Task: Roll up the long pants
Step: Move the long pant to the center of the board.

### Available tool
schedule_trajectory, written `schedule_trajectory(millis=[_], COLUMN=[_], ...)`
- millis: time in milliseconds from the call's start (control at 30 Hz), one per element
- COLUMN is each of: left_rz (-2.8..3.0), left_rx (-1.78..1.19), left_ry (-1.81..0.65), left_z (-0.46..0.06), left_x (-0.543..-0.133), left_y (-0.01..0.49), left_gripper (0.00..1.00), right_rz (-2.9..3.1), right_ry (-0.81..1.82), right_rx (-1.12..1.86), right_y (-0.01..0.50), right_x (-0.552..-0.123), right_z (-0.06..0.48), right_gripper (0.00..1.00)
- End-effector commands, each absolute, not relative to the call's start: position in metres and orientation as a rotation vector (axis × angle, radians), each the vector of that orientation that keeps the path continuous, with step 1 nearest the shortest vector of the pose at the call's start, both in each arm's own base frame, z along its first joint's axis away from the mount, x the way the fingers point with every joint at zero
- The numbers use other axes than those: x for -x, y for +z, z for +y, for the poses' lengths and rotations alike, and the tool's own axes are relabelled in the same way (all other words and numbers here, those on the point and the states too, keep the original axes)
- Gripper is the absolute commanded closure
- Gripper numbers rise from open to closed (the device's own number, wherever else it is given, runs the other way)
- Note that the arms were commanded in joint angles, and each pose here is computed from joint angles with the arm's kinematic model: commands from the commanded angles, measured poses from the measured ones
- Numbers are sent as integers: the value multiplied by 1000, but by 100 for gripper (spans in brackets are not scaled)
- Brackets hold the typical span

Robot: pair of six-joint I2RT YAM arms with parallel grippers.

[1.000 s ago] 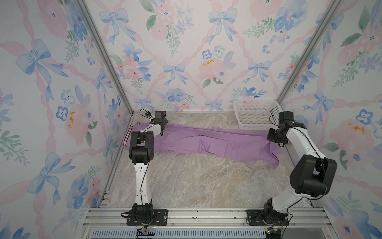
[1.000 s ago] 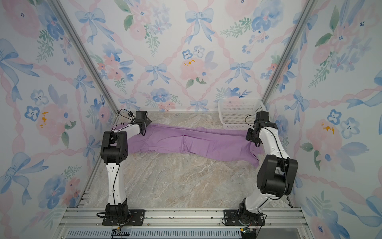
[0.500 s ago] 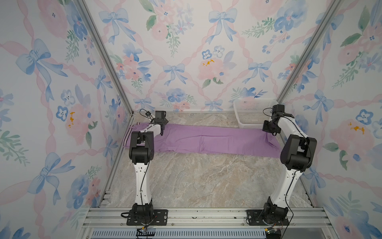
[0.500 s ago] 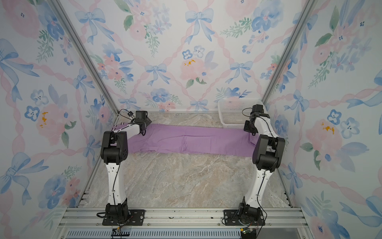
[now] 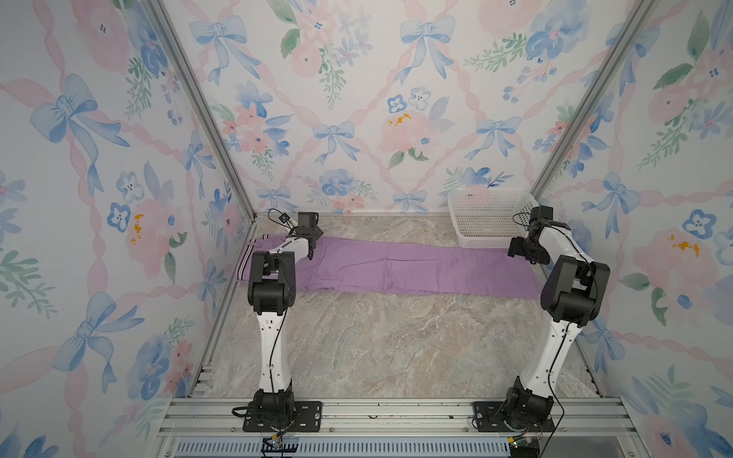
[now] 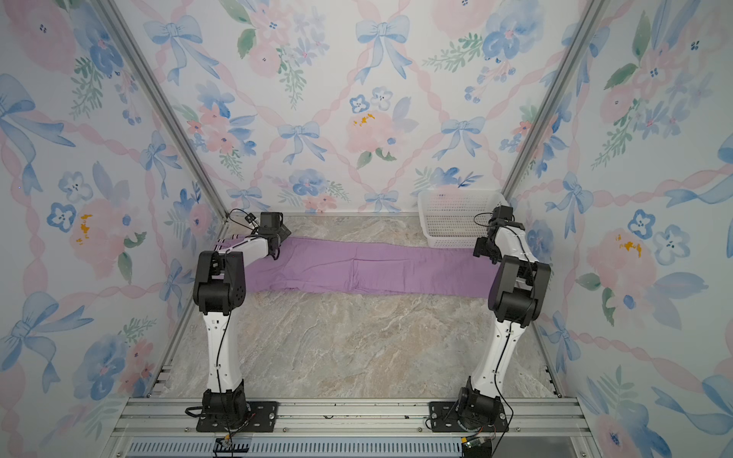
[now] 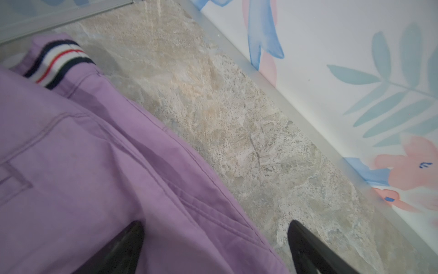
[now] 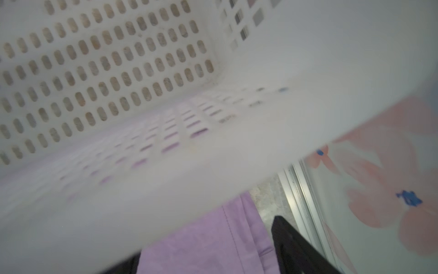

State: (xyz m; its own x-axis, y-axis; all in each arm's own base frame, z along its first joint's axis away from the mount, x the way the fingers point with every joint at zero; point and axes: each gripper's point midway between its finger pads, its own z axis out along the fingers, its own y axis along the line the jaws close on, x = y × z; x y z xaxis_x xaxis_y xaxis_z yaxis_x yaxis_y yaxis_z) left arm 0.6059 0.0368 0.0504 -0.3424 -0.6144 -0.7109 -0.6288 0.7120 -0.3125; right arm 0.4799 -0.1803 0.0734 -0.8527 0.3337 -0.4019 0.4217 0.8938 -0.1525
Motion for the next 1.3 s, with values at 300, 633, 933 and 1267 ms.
schedule_trajectory(millis=[300, 633, 933, 1267], left_rz=[2115, 2103, 2105, 2134], left_rx=[935, 935, 942, 1003], left_ry=[25, 34, 18, 19], left_z=[33, 39, 39, 54], left_x=[-601, -600, -599, -565], left_y=[23, 30, 31, 28], left_gripper=[2, 2, 2, 2], right_rz=[2712, 2809, 2812, 2784], right_ry=[-187, 120, 298, 287], right_rx=[-683, -760, -744, -898], right_y=[64, 4, -2, -1], right_x=[-437, -445, -450, -433], right_z=[-185, -171, -153, -180], right_gripper=[17, 20, 77, 100])
